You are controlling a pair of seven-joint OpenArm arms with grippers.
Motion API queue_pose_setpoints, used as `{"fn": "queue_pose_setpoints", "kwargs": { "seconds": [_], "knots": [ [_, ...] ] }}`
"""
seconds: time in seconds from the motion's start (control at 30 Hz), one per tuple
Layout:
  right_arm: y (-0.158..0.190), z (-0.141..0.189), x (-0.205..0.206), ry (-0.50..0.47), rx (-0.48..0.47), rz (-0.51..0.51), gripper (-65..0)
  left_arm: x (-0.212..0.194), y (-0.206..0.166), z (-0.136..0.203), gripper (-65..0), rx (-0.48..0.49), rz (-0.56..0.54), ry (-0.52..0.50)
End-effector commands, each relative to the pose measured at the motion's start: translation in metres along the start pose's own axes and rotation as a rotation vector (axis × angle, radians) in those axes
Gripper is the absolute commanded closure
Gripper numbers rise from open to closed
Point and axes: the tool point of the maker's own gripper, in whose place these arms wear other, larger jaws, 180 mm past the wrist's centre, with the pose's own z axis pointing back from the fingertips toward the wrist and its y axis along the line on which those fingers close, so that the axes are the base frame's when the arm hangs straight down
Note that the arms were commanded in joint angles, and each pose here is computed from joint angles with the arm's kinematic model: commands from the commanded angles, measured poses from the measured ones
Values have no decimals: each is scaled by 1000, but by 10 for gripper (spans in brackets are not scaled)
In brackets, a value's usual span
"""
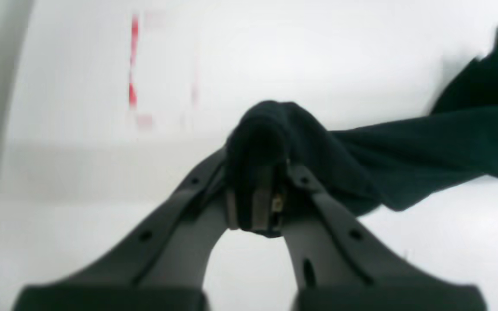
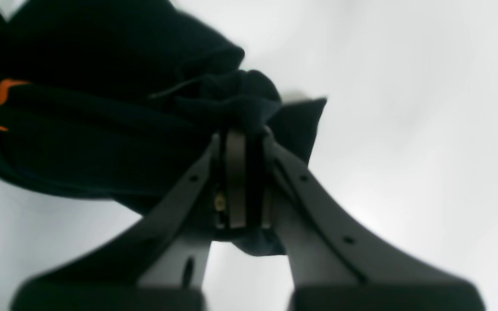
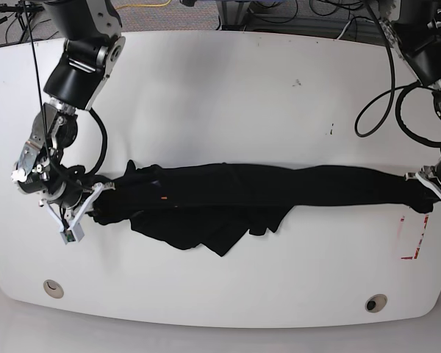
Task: Fold the T-shirt properly
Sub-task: 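Lift the stretched shirt with both grippers and lay it back down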
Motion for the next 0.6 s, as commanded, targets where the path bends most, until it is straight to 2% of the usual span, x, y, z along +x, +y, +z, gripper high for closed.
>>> {"fn": "queue_pose_setpoints", "kwargs": {
  "seconds": [0.0,0.47,0.57],
  "knots": [
    [1,8,6,-46,-10,17,0,13,6,10,-17,19,-32,-46],
    [17,10,-66,79,2,8,0,-42,6,17,-17,11,-57,71],
    [20,10,-79,104,8,2,-25,-53,9,21,-17,18,-54,92]
  ]
}}
